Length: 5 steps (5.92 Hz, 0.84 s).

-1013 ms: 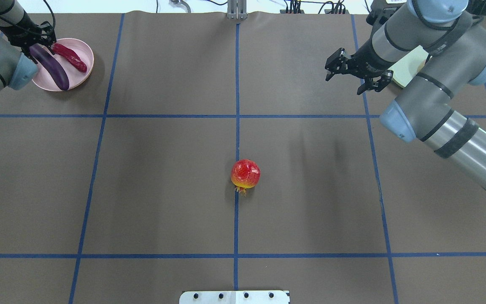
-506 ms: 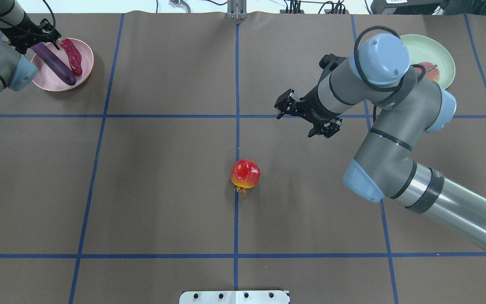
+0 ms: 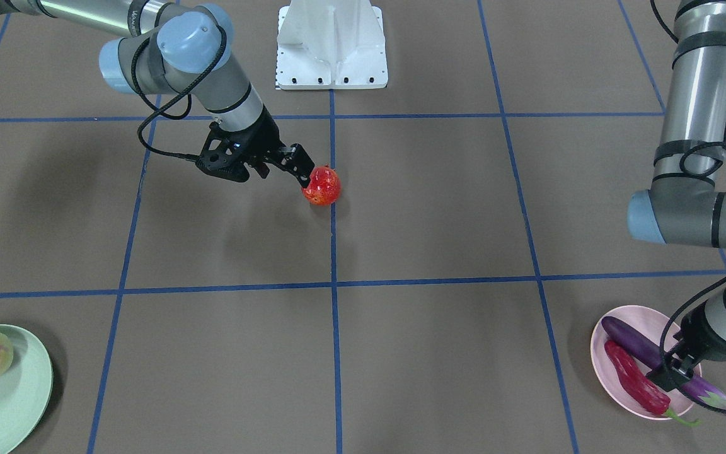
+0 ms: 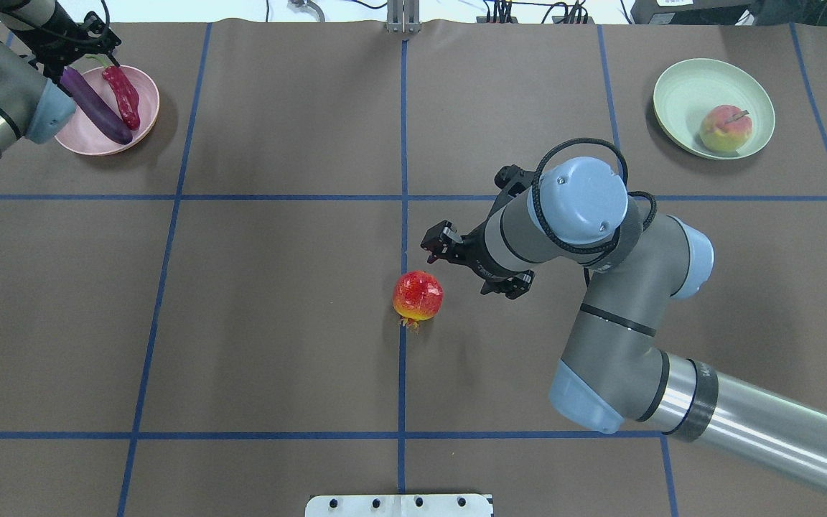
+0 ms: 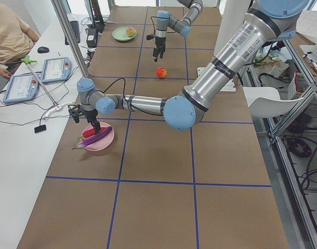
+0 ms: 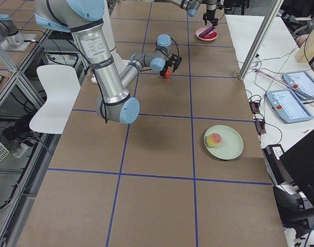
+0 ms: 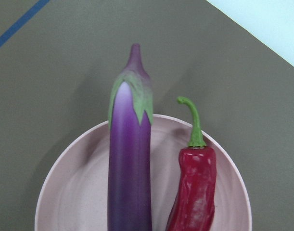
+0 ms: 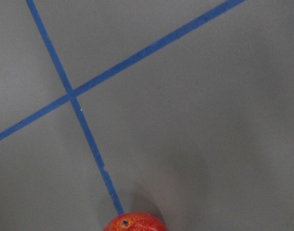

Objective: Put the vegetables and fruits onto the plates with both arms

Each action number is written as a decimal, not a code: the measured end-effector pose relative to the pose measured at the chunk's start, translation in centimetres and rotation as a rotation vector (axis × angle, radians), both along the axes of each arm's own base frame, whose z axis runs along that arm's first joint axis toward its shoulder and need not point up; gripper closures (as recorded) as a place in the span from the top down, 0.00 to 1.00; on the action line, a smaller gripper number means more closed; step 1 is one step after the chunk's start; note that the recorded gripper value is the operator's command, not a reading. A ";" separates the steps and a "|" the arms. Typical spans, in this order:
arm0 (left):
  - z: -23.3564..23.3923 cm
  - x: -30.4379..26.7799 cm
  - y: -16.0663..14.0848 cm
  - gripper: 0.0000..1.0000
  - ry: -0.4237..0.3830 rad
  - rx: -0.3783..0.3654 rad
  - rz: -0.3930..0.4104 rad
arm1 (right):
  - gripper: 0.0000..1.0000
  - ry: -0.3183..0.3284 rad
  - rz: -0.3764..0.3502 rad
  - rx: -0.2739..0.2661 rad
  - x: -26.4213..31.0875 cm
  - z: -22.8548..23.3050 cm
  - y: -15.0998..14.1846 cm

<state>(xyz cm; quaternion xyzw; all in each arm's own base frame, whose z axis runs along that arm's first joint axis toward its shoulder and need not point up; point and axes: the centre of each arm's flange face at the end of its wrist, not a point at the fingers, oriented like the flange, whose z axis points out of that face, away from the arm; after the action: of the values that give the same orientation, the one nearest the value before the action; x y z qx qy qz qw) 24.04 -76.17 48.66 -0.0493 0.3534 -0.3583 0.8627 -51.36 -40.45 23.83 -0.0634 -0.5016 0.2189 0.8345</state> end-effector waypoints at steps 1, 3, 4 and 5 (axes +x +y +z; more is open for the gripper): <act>-1.0 0.2 0.3 1.00 0.024 0.003 0.003 | 1.00 -0.002 0.009 -0.009 -1.5 -0.4 1.6; -3.5 -0.1 3.7 1.00 0.149 0.029 0.064 | 1.00 0.003 0.015 -0.010 -2.9 -0.4 3.0; -4.4 -1.3 7.0 1.00 0.190 0.082 0.098 | 1.00 0.006 0.014 -0.010 -3.3 -0.2 3.1; -4.8 -2.9 11.0 1.00 0.212 0.155 0.146 | 1.00 0.010 0.013 -0.010 -3.5 0.0 3.1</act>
<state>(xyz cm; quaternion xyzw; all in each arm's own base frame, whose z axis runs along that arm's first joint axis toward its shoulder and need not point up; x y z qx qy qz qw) 21.17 -65.19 43.84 -0.0458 0.4647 -0.2590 0.8455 -54.90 -37.36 23.81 -0.0634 -0.4968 0.2271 0.8352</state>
